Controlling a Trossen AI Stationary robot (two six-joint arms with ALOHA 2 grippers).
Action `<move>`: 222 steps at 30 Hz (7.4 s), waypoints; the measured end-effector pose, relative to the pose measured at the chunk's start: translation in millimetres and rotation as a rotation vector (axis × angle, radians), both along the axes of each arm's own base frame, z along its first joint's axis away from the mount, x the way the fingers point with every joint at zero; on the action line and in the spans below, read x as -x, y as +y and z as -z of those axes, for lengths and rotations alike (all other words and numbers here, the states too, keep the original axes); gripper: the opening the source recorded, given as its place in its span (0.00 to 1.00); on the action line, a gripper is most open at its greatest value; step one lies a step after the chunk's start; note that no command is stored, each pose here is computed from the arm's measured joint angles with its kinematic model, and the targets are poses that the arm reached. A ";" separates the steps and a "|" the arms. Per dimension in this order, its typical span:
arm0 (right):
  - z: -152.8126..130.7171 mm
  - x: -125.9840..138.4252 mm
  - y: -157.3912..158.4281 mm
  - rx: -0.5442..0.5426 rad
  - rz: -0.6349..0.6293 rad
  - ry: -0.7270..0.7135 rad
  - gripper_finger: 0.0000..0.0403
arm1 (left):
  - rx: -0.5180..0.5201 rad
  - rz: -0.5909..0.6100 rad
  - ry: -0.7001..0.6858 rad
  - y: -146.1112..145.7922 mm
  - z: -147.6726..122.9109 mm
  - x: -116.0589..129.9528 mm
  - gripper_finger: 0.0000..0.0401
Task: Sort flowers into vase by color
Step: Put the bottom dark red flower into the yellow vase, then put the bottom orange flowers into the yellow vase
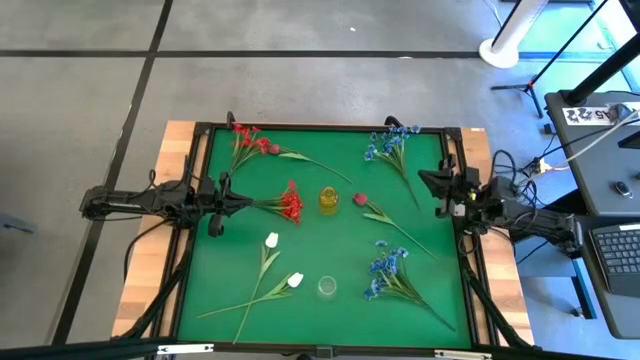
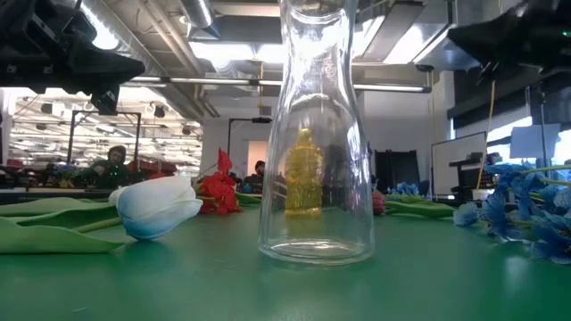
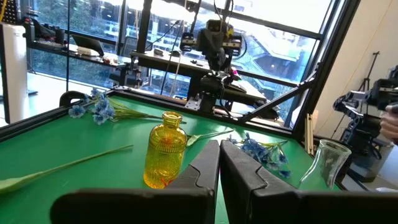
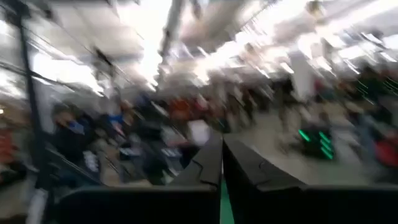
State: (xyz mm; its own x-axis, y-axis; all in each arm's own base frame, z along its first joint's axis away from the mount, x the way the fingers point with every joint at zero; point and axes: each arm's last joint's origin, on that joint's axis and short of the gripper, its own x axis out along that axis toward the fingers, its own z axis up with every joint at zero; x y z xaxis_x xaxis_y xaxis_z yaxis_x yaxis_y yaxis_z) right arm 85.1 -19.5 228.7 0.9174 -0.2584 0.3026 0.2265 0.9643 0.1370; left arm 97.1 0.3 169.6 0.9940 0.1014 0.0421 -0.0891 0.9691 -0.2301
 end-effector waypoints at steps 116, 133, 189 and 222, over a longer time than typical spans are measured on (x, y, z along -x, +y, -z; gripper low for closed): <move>-101.0 -165.8 -28.9 0.071 -0.167 0.046 0.00 | 0.000 -0.003 0.000 0.1 -0.1 0.0 0.02; -50.6 -216.4 -43.0 0.131 -0.170 0.044 0.00 | 0.000 -0.003 0.000 0.1 0.0 0.0 0.02; -87.7 -116.4 6.5 0.069 -0.297 0.496 0.64 | 0.126 0.017 -0.280 0.3 -25.5 4.1 0.02; -83.3 -88.2 14.1 0.063 -0.109 0.637 0.64 | 0.052 -0.217 1.092 10.5 4.3 -102.9 0.43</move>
State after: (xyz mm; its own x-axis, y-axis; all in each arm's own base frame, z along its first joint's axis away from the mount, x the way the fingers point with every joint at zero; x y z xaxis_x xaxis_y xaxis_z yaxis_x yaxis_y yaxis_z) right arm 173.3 -5.4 312.0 0.9420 -0.1532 -0.2985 0.1451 0.9882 -0.0492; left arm 200.0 10.7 165.2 0.4557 0.2540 -0.8531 -0.4346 0.8999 0.0358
